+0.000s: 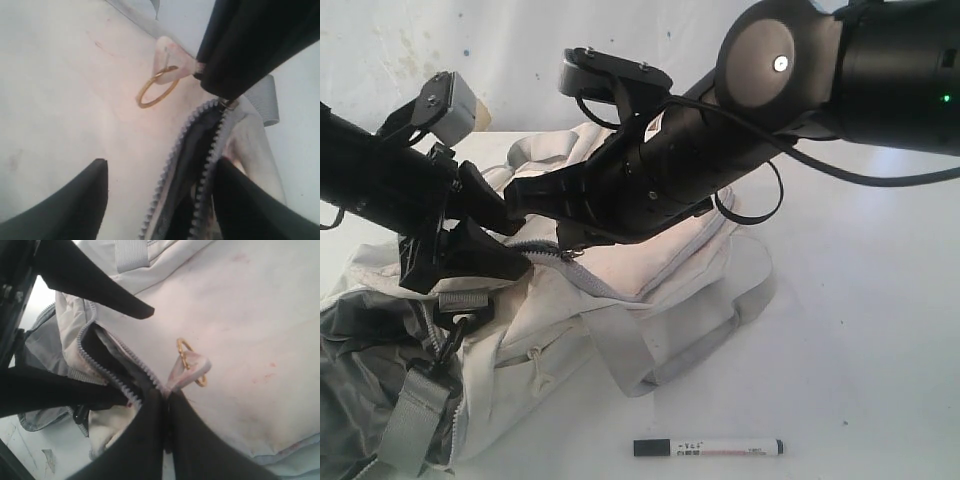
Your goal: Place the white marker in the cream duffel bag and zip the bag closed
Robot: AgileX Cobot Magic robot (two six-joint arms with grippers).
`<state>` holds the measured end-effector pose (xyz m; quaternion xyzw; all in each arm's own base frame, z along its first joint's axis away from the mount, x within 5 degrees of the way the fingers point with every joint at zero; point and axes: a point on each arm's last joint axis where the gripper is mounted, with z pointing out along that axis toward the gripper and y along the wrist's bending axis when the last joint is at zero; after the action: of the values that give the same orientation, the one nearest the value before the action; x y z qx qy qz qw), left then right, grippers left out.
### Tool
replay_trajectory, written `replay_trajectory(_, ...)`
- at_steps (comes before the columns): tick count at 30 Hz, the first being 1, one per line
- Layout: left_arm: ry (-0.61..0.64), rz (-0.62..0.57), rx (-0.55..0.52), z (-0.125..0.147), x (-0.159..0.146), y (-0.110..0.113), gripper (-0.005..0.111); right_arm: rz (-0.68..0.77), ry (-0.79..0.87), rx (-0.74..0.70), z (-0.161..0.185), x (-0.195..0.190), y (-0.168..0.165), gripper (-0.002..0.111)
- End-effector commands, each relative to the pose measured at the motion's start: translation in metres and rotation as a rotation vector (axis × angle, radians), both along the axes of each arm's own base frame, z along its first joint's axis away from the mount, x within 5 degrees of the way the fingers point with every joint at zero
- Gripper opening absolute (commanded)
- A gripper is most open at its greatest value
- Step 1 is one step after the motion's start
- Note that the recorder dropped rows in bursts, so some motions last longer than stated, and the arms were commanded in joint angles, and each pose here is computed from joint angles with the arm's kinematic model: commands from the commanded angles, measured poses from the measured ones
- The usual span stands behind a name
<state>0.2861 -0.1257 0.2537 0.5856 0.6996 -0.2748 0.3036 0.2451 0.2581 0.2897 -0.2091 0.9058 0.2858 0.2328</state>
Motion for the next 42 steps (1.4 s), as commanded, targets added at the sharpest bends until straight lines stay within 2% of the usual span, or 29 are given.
replay_trajectory(1, 0.0, 0.031, -0.049, 0.004, 0.0, -0.003, 0.064, -0.019, -0.006, 0.022, 0.001, 0.001, 0.0, 0.0)
replay_trajectory(10, 0.038, -0.004, -0.069, 0.004, -0.004, -0.005, 0.064, -0.021, -0.009, 0.024, 0.002, 0.001, 0.0, 0.0)
replay_trajectory(15, 0.098, -0.011, -0.085, -0.007, 0.0, -0.007, 0.06, -0.022, -0.006, 0.027, 0.002, 0.001, 0.0, 0.0)
replay_trajectory(18, 0.129, -0.018, -0.102, -0.011, 0.001, -0.009, 0.047, -0.022, -0.006, 0.027, 0.002, 0.001, 0.0, 0.0)
replay_trajectory(23, 0.152, -0.051, -0.096, -0.013, -0.002, -0.009, 0.002, -0.017, 0.004, 0.02, 0.001, 0.0, 0.0, 0.0)
replay_trajectory(30, 0.223, -0.036, -0.086, -0.013, -0.005, -0.008, 0.0, -0.033, 0.03, -0.029, -0.002, -0.001, -0.004, 0.0)
replay_trajectory(35, 0.293, 0.068, -0.095, -0.01, -0.001, 0.003, 0.0, -0.094, 0.031, -0.108, -0.006, 0.002, -0.011, 0.0)
replay_trajectory(42, 0.337, 0.222, -0.165, 0.016, -0.005, 0.019, 0.0, -0.141, 0.049, -0.121, -0.007, 0.009, -0.02, 0.0)
